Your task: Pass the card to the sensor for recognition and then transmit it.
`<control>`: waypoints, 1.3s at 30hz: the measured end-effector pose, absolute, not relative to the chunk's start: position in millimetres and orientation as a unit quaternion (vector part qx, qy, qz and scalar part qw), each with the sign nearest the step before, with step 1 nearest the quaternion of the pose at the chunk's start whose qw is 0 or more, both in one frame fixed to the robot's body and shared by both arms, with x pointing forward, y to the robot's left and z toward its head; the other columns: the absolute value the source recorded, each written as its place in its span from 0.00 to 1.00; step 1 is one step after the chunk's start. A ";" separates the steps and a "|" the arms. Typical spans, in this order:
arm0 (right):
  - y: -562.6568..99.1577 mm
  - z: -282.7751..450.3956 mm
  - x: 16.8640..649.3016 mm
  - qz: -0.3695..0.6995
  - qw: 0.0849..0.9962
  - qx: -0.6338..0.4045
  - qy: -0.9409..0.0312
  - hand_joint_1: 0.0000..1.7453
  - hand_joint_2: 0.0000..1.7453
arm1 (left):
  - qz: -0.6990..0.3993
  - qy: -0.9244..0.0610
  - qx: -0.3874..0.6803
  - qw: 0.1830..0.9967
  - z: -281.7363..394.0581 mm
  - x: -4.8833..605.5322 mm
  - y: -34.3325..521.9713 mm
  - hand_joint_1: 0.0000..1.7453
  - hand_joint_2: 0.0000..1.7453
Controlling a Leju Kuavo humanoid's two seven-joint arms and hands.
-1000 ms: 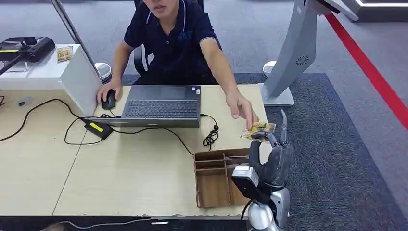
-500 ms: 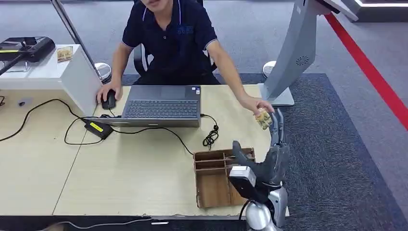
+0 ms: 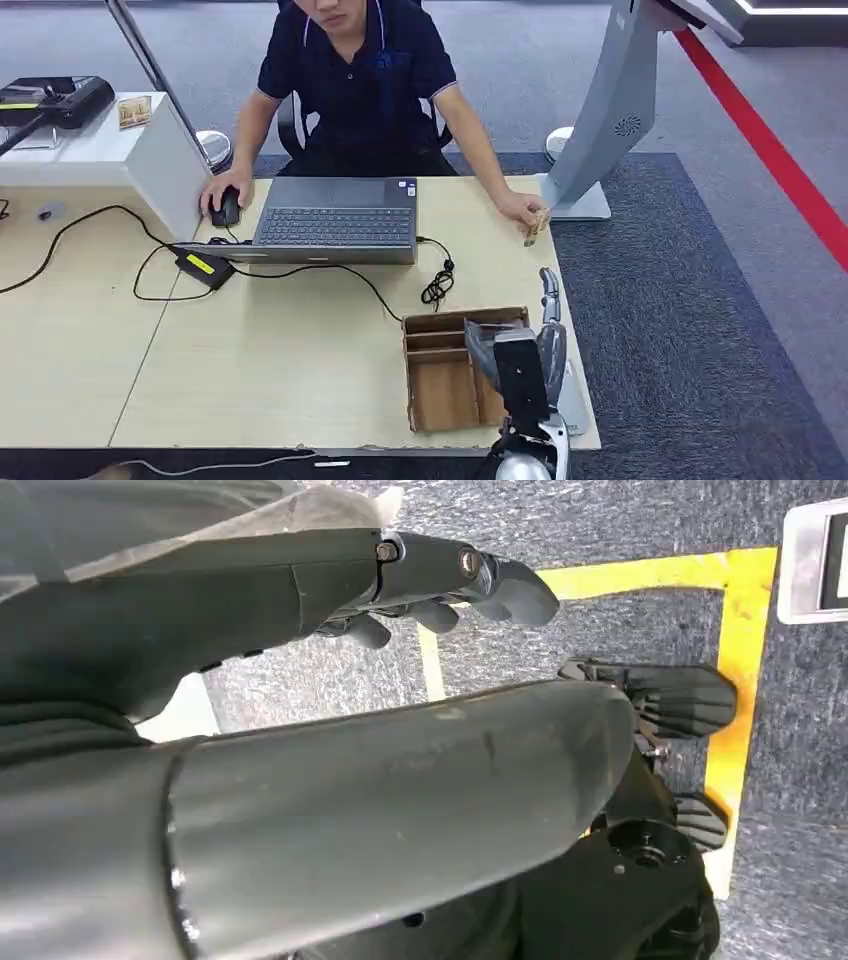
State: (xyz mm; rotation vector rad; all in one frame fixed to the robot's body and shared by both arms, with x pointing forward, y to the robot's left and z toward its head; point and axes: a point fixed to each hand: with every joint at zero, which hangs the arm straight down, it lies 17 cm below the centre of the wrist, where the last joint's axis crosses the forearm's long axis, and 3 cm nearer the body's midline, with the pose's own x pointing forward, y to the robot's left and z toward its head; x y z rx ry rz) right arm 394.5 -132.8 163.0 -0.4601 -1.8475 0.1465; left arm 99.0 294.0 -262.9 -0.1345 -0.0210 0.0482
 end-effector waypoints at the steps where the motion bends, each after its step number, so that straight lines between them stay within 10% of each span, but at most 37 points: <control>1: -130.6 162.5 392.6 0.068 0.577 -0.194 -0.790 0.00 1.00 | 0.024 -0.011 -0.067 0.997 -262.9 98.9 294.0 0.00 0.00; 39: -132.9 176.7 364.0 0.253 0.434 -0.346 -0.792 0.00 1.00 | 0.020 -0.010 -0.070 0.997 -262.7 97.6 292.8 0.00 0.00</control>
